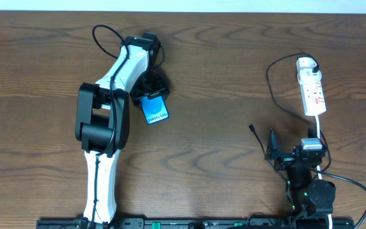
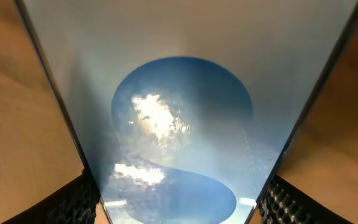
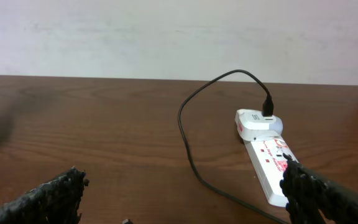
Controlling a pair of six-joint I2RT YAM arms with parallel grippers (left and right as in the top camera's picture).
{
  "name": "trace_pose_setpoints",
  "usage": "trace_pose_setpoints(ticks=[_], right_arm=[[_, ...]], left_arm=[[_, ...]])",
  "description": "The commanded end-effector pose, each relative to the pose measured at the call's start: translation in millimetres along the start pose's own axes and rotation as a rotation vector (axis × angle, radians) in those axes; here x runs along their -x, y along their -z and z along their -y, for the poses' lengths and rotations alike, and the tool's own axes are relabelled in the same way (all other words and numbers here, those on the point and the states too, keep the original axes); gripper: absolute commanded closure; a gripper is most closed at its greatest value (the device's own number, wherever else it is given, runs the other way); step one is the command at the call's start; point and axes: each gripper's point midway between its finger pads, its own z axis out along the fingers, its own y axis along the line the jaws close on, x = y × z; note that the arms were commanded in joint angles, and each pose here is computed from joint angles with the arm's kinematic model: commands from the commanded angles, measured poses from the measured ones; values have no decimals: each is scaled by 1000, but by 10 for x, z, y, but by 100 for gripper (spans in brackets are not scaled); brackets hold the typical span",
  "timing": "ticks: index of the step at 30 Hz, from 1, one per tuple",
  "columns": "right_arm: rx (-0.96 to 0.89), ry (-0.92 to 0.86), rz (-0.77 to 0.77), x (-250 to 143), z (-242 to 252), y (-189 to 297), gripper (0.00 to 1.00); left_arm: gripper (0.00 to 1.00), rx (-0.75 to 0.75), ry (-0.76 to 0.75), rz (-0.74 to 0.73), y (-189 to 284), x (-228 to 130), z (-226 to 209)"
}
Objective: Plug charger to phone and switch on socket
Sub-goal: 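Close the left gripper on the phone and lift it upright, then carry the phone with the left gripper toward the table center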
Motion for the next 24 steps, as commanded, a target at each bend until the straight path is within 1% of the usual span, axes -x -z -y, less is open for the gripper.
trace_pose_setpoints(ticks=[1,3,5,10,12,14,19,23,24], right_arm=[[-6,-6,-2,-9,13,1,1],[-6,-6,-1,-8,13,1,1],[-6,-6,-1,-8,13,1,1],[-6,-6,-1,-8,13,1,1],[-6,-6,-2,-9,13,1,1],[-6,-6,-1,-8,13,1,1],[-6,-6,-2,-9,13,1,1],[-6,-6,-2,-9,13,1,1],[-6,-6,-2,-9,13,1,1]], left_arm=[[39,167,11,-106,-437,-120,-288],[39,163,5,-108,-346,-146,-284],[39,112,-35,-125,-276,-194,-206],[39,-101,-155,-214,-112,-403,124],[39,-151,-181,-241,-91,-460,197],[39,-232,-213,-286,-44,-555,312],[39,-355,-243,-356,55,-701,474],[39,-518,-287,-421,212,-841,678],[39,-579,-300,-441,278,-884,748]])
